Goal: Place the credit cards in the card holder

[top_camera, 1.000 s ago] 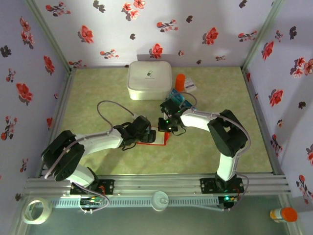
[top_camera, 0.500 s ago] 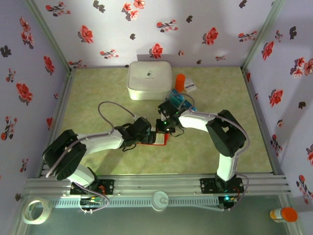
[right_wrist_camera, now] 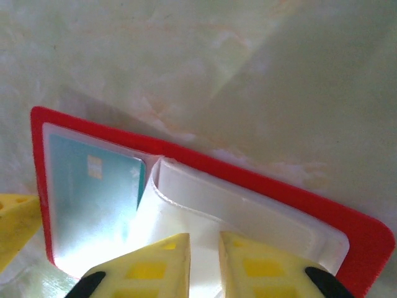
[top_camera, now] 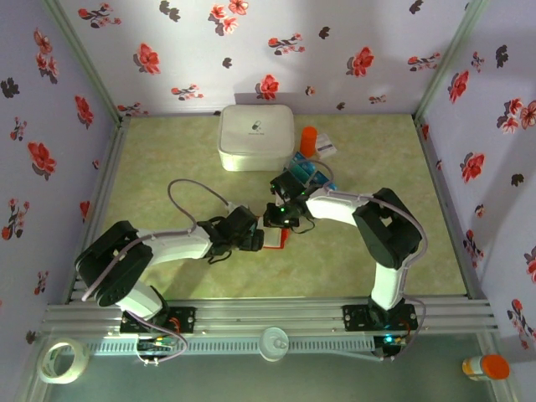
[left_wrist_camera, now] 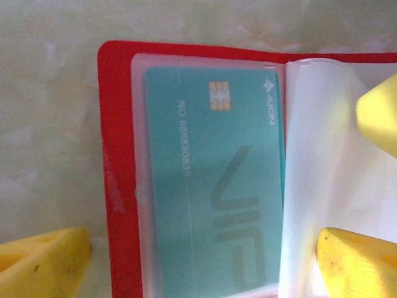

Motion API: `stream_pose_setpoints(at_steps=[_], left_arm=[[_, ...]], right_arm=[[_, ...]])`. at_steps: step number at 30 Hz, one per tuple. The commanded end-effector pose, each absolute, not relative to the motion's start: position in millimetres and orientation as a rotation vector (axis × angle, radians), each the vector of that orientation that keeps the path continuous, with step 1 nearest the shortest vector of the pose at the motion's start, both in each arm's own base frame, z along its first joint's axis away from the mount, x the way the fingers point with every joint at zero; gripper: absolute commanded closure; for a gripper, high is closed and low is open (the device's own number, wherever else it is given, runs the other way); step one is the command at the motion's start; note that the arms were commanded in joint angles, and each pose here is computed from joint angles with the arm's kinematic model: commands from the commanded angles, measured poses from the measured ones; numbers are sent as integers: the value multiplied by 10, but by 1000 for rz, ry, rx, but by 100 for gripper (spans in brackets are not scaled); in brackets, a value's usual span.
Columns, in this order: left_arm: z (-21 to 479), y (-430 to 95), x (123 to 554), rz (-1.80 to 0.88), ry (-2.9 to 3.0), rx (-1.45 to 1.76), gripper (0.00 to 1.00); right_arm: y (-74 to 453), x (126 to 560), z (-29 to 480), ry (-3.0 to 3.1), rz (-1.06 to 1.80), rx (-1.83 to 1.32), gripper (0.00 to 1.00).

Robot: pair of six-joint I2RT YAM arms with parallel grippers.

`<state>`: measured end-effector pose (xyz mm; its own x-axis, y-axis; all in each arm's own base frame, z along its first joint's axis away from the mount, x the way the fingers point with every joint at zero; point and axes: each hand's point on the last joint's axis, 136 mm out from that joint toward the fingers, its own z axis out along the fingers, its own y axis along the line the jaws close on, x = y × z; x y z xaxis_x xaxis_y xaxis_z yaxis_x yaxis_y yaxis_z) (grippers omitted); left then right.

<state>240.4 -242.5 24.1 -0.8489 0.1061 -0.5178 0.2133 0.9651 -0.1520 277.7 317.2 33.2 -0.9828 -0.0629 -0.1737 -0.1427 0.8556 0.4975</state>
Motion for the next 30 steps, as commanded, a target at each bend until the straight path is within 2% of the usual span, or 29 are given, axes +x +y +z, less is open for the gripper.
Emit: stream_pose_setpoints(at_steps=[1, 6, 12, 30], left_arm=[[119, -2361, 2314, -256, 2620, 221, 6], [127, -2354, 2312, -260, 2616, 215, 6], [134, -2359, 2316, -264, 2613, 212, 6], [139, -2353, 2316, -265, 2610, 206, 6]], right_arm=[[3165, 2848, 601, 2799, 825, -114, 71], [3080, 2805, 541, 2782, 845, -14, 61], [3057, 2755, 430, 2771, 891, 82, 54], [3171, 2773, 314, 2789, 947, 109, 54]])
